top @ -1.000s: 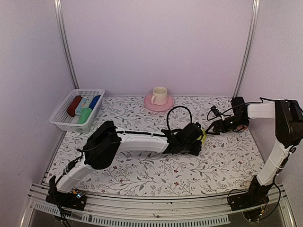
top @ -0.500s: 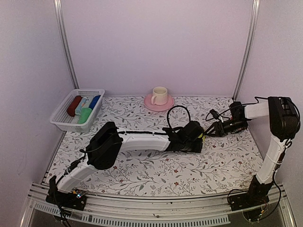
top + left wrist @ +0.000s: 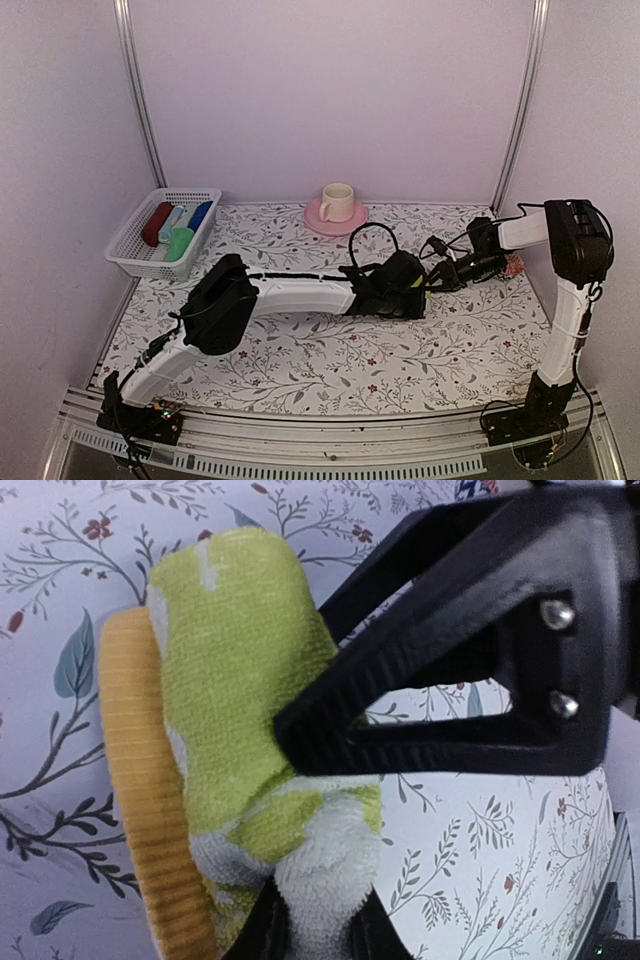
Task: Roll the towels
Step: Move the towel to the center of the board, then pick up the towel from the center of the board.
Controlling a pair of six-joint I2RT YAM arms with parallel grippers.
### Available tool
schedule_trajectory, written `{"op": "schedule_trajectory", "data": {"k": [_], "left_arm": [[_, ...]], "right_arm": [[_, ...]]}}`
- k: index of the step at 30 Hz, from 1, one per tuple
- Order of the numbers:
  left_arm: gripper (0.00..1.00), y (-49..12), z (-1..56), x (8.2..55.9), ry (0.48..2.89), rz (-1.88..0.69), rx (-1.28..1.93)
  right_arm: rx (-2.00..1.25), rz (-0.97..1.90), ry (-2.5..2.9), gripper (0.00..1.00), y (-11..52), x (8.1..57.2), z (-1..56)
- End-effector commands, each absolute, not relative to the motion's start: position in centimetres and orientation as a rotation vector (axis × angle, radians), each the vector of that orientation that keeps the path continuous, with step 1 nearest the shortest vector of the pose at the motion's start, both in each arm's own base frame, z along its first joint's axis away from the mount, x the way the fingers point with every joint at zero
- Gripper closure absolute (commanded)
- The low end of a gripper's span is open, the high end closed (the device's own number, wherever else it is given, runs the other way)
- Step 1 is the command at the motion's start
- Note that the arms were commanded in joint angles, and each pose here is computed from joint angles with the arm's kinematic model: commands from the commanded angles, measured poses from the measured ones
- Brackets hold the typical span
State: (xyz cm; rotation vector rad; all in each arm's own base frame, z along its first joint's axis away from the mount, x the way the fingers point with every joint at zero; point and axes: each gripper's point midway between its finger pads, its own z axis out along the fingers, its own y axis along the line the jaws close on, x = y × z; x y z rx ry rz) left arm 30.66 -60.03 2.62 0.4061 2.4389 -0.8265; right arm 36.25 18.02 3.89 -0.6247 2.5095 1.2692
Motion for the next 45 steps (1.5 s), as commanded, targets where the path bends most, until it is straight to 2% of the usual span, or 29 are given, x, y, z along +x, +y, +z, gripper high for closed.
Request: {"op": "schedule_trajectory", "data": {"k": [1, 3, 6, 14, 19, 27, 40, 45], "left_arm": [[0.86, -53.9, -9.6, 27.3, 2.750, -0.544, 0.472], [0.85, -53.6, -9.5, 27.4, 2.748, -0.543, 0.465], [0.81, -53.4, -8.9, 27.5, 2.738, -0.564, 0.459], [0.60, -52.6, -6.1, 28.7, 2.711, -0.638, 0.448], [0.53, -52.0, -3.2, 29.5, 2.664, -0.689, 0.436], [0.45, -51.4, 0.4, 30.3, 2.581, -0.700, 0.433], [0.40, -52.6, 6.9, 30.8, 2.340, -0.929, 0.481], [0.29, -51.6, 6.7, 31.7, 2.359, -0.911, 0.431]], "right_arm": [[-0.611, 1.260, 2.602, 0.67, 18.5, 35.6, 1.6], [-0.620, 1.245, 2.622, 0.72, 18.6, 35.4, 1.0], [-0.662, 1.215, 2.628, 0.73, 19.2, 35.2, 1.0], [-0.717, 1.112, 2.654, 0.75, 19.5, 35.1, 0.5], [-0.715, 1.087, 2.660, 0.76, 19.4, 35.3, 0.4], [-0.719, 1.068, 2.651, 0.77, 19.3, 35.5, 0.6], [-0.720, 1.058, 2.653, 0.78, 19.2, 35.6, 0.6], [-0.724, 1.058, 2.647, 0.78, 19.2, 35.6, 0.7]]}}
